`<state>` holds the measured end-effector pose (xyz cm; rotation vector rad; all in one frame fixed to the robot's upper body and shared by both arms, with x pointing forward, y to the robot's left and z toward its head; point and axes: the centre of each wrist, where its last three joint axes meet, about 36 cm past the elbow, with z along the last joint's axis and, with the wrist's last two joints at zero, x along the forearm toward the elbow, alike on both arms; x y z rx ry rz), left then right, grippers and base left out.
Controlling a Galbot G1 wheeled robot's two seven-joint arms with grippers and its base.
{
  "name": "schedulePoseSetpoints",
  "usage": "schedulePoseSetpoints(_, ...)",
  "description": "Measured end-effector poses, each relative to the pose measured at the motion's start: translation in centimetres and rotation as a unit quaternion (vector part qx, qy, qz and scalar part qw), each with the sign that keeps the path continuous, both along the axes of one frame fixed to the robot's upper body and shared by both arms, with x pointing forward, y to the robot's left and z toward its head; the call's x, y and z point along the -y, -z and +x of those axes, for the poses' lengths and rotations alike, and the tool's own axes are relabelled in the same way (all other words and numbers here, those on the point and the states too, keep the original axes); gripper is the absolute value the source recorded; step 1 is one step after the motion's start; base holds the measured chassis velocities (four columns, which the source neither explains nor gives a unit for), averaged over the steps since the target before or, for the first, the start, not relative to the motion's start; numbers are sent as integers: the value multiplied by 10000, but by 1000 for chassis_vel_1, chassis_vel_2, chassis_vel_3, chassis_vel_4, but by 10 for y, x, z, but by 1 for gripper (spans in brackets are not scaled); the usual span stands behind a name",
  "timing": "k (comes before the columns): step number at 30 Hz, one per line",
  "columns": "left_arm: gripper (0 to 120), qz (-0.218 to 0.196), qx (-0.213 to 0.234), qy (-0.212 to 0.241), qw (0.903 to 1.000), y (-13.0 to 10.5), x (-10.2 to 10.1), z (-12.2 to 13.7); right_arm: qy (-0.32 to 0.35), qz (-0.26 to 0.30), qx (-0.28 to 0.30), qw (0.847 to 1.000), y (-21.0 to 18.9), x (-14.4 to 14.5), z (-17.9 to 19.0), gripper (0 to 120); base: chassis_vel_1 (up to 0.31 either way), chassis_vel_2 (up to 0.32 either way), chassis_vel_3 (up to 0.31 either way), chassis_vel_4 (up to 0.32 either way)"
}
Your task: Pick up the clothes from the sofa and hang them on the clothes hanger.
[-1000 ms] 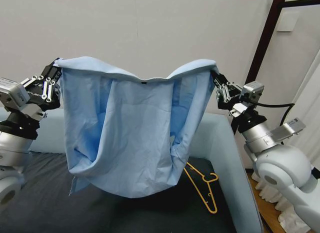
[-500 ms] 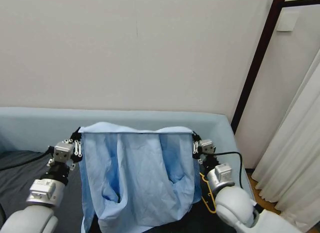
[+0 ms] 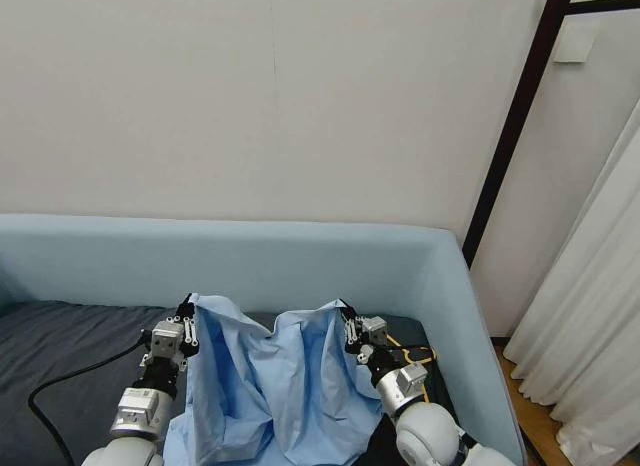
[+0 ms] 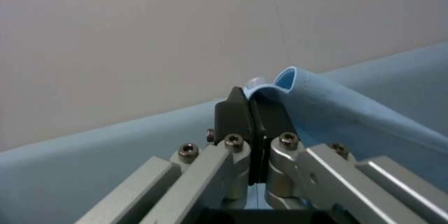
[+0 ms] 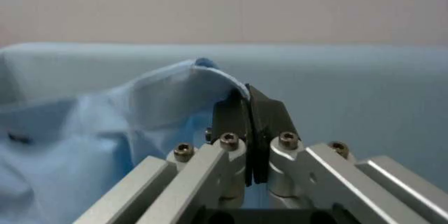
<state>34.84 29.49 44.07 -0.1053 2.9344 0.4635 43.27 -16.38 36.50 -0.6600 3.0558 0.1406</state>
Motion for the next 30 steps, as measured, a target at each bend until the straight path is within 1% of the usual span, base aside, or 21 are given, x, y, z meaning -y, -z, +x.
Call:
schedulePoseSetpoints(1, 0, 6, -11, -47, 10000, 1, -2, 0, 22, 46, -180, 9998, 3, 4, -1, 8, 0, 0, 0, 0)
schedulePoseSetpoints(2, 0, 6, -11, -47, 10000, 1, -2, 0, 22, 46, -180, 9998, 3, 4, -1, 8, 0, 0, 0, 0)
schedulePoseSetpoints(5, 0, 1, -44, -133, 9999, 4, -7, 0, 262, 219, -1106, 9933, 10, 28, -3, 23, 0, 0, 0, 0)
schedulePoseSetpoints(7, 0, -27, -46, -134, 9999, 4, -8, 0, 449, 233, -1556, 9865, 15, 42, -3, 32, 0, 0, 0, 0)
schedulePoseSetpoints(8, 0, -27, -46, -134, 9999, 4, -8, 0, 449, 233, -1556, 9865, 15, 42, -3, 32, 0, 0, 0, 0)
schedulePoseSetpoints(9, 0, -38, -45, -129, 9999, 5, -9, 0, 538, 173, -1785, 9823, 18, 50, -2, 34, 0, 0, 0, 0)
schedulePoseSetpoints(11, 0, -46, -36, -119, 9999, 6, -9, 0, 643, 10, -2127, 9750, 25, 63, -2, 45, 0, 0, 0, 0)
schedulePoseSetpoints(12, 0, -54, -35, -109, 9999, 6, -9, 0, 648, -30, -2198, 9734, 30, 67, -2, 50, 0, 0, 0, 0)
schedulePoseSetpoints(13, 0, -54, -35, -109, 9999, 6, -9, 0, 648, -30, -2198, 9734, 30, 67, -2, 50, 0, 0, 0, 0)
schedulePoseSetpoints(15, 0, -68, -27, -74, 9999, 6, -9, 1, 663, -79, -2255, 9719, 38, 72, -3, 58, 0, 0, 0, 0)
schedulePoseSetpoints(17, 0, -76, 76, 10, 9999, 10, -10, 3, 731, -129, -2314, 9700, 42, 76, -3, 67, 0, 0, 0, 0)
schedulePoseSetpoints(18, 0, -76, 76, 10, 9999, 10, -10, 3, 731, -129, -2314, 9700, 42, 76, -3, 67, 0, 0, 0, 0)
schedulePoseSetpoints(19, 0, -77, 163, 80, 9998, 13, -11, 4, 821, -175, -2391, 9674, 45, 80, -4, 73, 0, 0, 0, 0)
schedulePoseSetpoints(21, 0, -62, 235, 152, 9996, 17, -13, 4, 1008, -173, -2571, 9609, 47, 86, -5, 81, 0, 0, 0, 0)
schedulePoseSetpoints(22, 0, -62, 235, 152, 9996, 17, -13, 4, 1008, -173, -2571, 9609, 47, 86, -5, 81, 0, 0, 0, 0)
schedulePoseSetpoints(24, 0, -65, 253, 187, 9995, 18, -15, 5, 1181, -156, -2715, 9550, 54, 98, -1, 91, 0, 0, 0, 0)
schedulePoseSetpoints(26, 0, -73, 268, 231, 9993, 16, -16, 7, 1248, -251, -2788, 9519, 67, 110, 5, 98, 0, 0, 0, 0)
schedulePoseSetpoints(28, 0, -69, 269, 247, 9993, 15, -17, 7, 1261, -294, -2797, 9513, 71, 115, 9, 99, 0, 0, 0, 0)
schedulePoseSetpoints(30, 0, -43, 255, 293, 9992, 15, -18, 8, 1337, -400, -2871, 9477, 86, 126, 22, 100, 0, 0, 0, 0)
